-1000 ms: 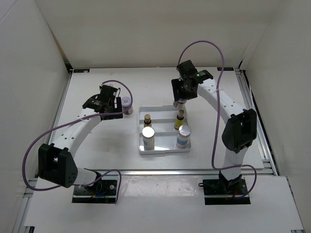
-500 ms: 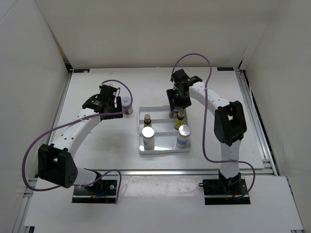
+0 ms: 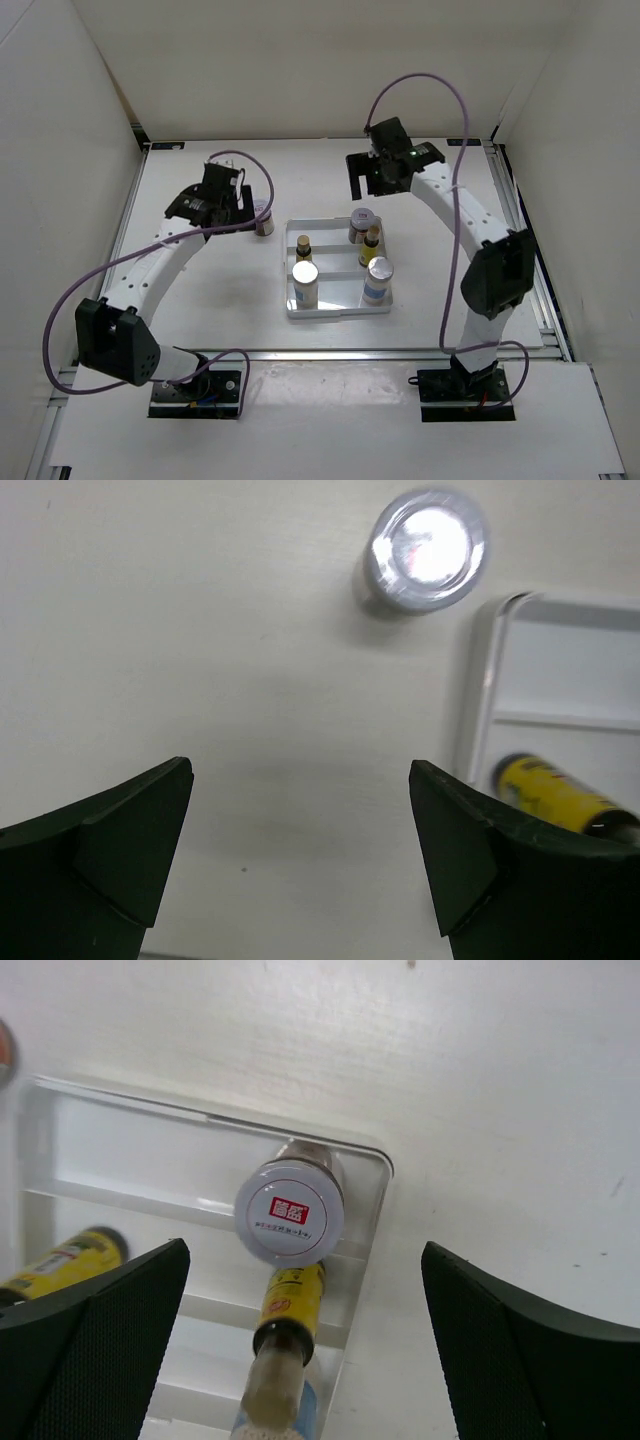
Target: Organize the condiment bottles
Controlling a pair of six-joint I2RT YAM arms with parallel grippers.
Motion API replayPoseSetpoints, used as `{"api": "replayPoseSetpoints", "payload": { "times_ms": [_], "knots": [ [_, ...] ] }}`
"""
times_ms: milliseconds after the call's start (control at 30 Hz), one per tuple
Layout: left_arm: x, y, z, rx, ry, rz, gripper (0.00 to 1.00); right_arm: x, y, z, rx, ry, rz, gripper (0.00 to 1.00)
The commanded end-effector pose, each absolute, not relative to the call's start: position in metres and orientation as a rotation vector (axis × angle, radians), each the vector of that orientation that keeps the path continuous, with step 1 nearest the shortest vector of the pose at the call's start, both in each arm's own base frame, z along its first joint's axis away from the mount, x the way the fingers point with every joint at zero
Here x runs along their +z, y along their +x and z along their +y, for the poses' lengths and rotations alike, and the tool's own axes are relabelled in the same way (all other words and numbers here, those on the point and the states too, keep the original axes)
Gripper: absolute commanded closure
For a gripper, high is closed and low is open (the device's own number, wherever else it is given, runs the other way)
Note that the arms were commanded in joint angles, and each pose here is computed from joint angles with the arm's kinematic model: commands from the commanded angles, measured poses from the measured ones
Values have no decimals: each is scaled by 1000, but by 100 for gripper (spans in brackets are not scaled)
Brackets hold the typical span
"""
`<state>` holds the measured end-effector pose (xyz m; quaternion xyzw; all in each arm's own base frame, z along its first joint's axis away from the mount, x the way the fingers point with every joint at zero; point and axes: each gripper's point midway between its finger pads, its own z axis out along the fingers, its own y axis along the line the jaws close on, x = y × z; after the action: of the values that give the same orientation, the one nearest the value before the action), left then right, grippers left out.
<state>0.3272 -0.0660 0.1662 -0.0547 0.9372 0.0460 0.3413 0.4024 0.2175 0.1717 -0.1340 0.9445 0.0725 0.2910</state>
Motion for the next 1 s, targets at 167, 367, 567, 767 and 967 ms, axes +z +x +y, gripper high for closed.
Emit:
{"api": "replayPoseSetpoints", "payload": {
  "times_ms": [167, 367, 567, 767, 967],
  "knots": [
    [193, 404, -124, -67, -26, 2379, 0, 278, 380, 205, 297, -308, 2279, 0],
    [148, 429, -128, -91, -31, 2488, 0, 277, 338, 188, 330, -326, 2286, 0],
    [115, 439, -118, -48, -74, 2557, 0, 275, 305, 183, 410, -333, 2290, 0],
    [106, 449, -114, -58, -81, 2574, 6, 257, 289, 174, 402, -327, 2330, 0],
    [103, 460, -118, -63, -52, 2572, 17, 255, 282, 168, 385, -333, 2331, 0]
  ]
}}
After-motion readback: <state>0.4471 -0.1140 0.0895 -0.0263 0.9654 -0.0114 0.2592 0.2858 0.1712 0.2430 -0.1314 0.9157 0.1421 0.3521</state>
